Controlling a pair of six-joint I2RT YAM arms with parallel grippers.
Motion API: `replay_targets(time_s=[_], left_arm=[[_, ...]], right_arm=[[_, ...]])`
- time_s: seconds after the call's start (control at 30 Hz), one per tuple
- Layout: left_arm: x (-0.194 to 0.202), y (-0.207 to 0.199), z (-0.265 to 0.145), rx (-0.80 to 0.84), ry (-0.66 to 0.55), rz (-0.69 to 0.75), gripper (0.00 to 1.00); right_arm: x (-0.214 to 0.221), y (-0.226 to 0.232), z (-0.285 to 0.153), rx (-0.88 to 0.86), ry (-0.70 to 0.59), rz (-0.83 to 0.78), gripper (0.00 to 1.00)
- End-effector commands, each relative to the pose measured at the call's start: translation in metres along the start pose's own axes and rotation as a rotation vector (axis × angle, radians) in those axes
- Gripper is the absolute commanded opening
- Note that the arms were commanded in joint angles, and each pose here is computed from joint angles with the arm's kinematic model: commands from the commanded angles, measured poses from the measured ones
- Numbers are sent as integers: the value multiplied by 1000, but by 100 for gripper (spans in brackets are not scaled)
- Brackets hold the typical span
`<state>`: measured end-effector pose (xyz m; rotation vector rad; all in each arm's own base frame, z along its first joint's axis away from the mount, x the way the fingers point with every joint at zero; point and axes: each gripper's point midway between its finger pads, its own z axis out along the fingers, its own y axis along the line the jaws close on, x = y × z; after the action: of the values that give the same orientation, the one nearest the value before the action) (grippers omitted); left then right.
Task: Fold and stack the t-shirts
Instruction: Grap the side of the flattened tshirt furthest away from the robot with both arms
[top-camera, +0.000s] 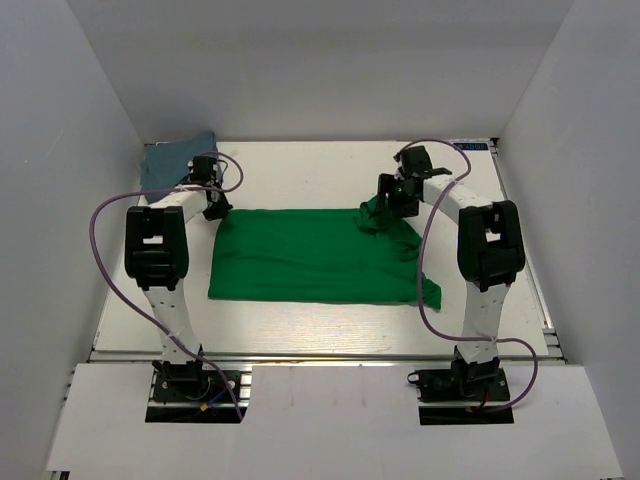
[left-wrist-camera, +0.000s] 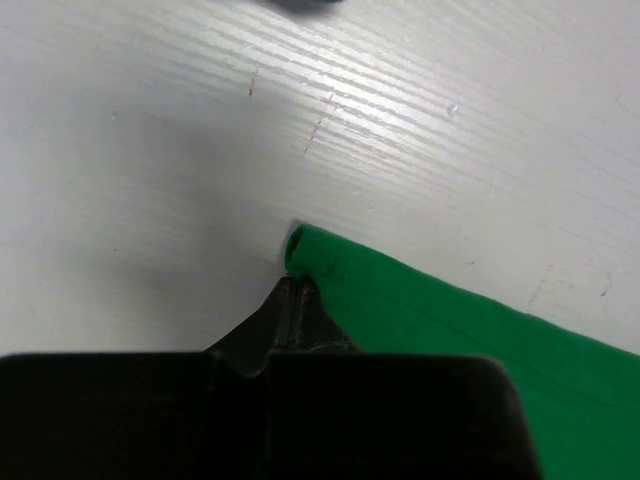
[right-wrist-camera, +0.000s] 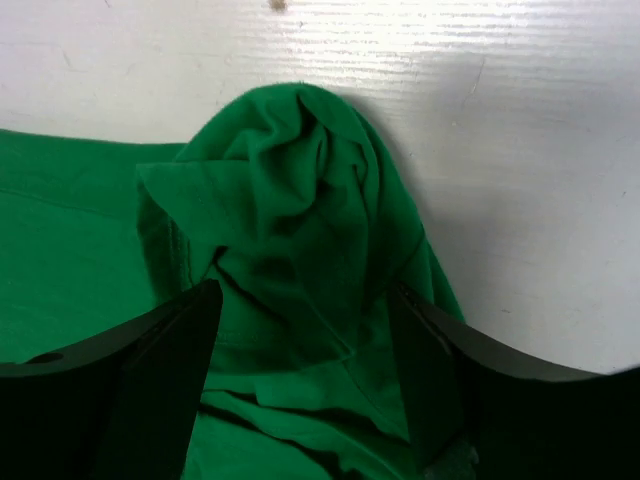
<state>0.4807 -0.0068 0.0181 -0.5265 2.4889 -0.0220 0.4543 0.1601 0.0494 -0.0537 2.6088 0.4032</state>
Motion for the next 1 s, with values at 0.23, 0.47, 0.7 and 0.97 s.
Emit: replay_targets(time_s=[0.23,0.47,0.7,0.97], left_arm=[[11,-4,-6,62,-4,17,0],[4,-7,-11,69,-20,15,0],[0,-10,-14,85,-34,23,0],[-2,-10,-19,88,-43,22,0]], right_arm=[[-24,15,-7,-62,-68,-24,58],[-27,9,5,-31,-60,-15,44],[-29,-2,13,30,-44,-9,36],[-10,3,7,5,-22,-9,0]])
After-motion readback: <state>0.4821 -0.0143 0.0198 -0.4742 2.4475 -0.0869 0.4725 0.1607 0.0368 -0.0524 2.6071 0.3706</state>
